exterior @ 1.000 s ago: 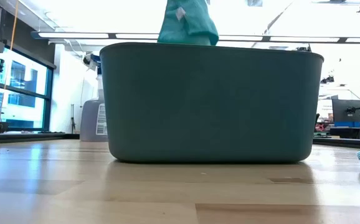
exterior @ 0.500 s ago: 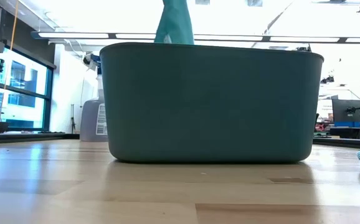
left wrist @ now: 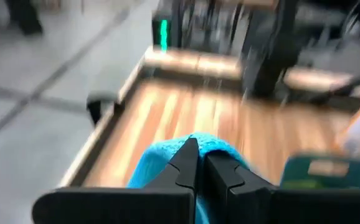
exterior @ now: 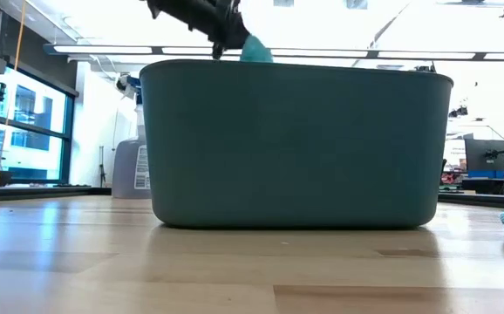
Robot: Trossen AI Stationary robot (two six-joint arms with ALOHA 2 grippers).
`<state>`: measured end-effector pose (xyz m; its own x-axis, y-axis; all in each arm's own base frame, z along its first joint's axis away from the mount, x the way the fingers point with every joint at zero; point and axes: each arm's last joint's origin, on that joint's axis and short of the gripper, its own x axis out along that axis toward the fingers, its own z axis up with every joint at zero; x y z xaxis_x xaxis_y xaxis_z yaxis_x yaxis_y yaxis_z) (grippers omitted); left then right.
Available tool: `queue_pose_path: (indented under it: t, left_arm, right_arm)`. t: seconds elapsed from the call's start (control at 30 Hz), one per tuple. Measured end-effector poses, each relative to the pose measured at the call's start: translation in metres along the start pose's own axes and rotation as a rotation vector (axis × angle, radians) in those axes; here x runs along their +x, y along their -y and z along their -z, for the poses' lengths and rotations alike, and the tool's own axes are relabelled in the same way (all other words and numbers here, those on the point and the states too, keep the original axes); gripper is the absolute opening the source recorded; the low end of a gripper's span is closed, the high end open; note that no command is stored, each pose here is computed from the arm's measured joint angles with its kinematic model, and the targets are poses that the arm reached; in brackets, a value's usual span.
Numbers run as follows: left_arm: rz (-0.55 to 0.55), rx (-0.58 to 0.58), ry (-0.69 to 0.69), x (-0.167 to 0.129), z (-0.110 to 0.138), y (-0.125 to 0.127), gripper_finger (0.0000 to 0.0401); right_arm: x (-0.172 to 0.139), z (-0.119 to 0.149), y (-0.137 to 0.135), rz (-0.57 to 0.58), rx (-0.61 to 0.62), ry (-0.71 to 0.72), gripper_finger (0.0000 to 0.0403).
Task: Sort microfiber towel by color & place in baskets
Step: Put the blue microfiber towel into the transparent bin
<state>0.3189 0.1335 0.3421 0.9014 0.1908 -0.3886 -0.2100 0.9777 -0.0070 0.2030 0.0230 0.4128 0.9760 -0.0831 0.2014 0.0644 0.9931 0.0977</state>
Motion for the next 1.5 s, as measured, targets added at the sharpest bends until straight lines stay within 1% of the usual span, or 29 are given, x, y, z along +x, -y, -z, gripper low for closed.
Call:
queue_pose_path:
  t: [0.1, 0.17, 0.27, 0.37, 0.43, 0.57, 0.67, 0.83, 0.97, 1.03, 1.13, 1.3, 1.4, 1.5]
  left_arm:
    - [-0.044, -0.012, -0.135, 0.004, 0.015, -0.003, 0.0]
    - [-0.074, -0.01, -0.194, 0.006, 0.022, -0.007, 0.0]
    - [-0.088, -0.021, -0.27, 0.012, 0.032, -0.014, 0.0]
    - [-0.072, -0.041, -0.356, 0.022, 0.039, -0.018, 0.0]
    - [-0.057, -0.038, -0.442, 0.028, 0.041, -0.022, 0.0]
    - [-0.012, 0.04, -0.561, 0.043, 0.034, -0.025, 0.0]
    - [0.028, 0.1, -0.643, 0.056, 0.036, -0.028, 0.0]
    - [0.104, 0.191, -0.683, 0.08, 0.046, -0.032, 0.0]
    - [0.192, 0.184, -0.713, 0.097, 0.063, -0.031, 0.0]
    - [0.212, 0.166, -0.743, 0.105, 0.072, -0.032, 0.0]
    - [0.207, 0.15, -0.794, 0.115, 0.088, -0.034, 0.0]
    - [0.132, 0.101, -0.925, 0.127, 0.12, -0.043, 0.0]
    - [0.143, 0.084, -0.967, 0.132, 0.131, -0.044, 0.0]
    - [0.148, 0.08, -0.979, 0.136, 0.136, -0.044, 0.0]
  right_arm:
    - [0.0, 0.0, 0.0, 0.0, 0.019, -0.001, 0.0185]
    - [0.0, 0.0, 0.0, 0.0, 0.021, -0.002, 0.0185]
    - [0.0, 0.001, 0.0, 0.0, 0.019, -0.005, 0.0185]
    - [0.001, 0.002, 0.0, 0.001, 0.032, -0.012, 0.0185]
    - [0.001, 0.002, 0.0, 0.001, 0.042, -0.016, 0.0185]
    - [0.002, 0.004, 0.0, 0.003, 0.049, -0.027, 0.0185]
    - [0.002, 0.005, 0.0, 0.003, 0.048, -0.032, 0.0185]
    - [0.002, 0.005, 0.0, 0.003, 0.048, -0.033, 0.0185]
    - [0.002, 0.005, 0.0, 0.015, 0.046, -0.039, 0.0185]
    - [0.002, 0.005, 0.0, 0.017, 0.046, -0.04, 0.0185]
    - [0.002, 0.005, 0.0, 0.019, 0.046, -0.039, 0.0185]
    - [0.002, 0.006, 0.0, 0.023, 0.078, -0.046, 0.0185]
    - [0.002, 0.007, 0.0, 0.024, 0.092, -0.056, 0.0185]
    - [0.002, 0.008, 0.0, 0.025, 0.091, -0.061, 0.0185]
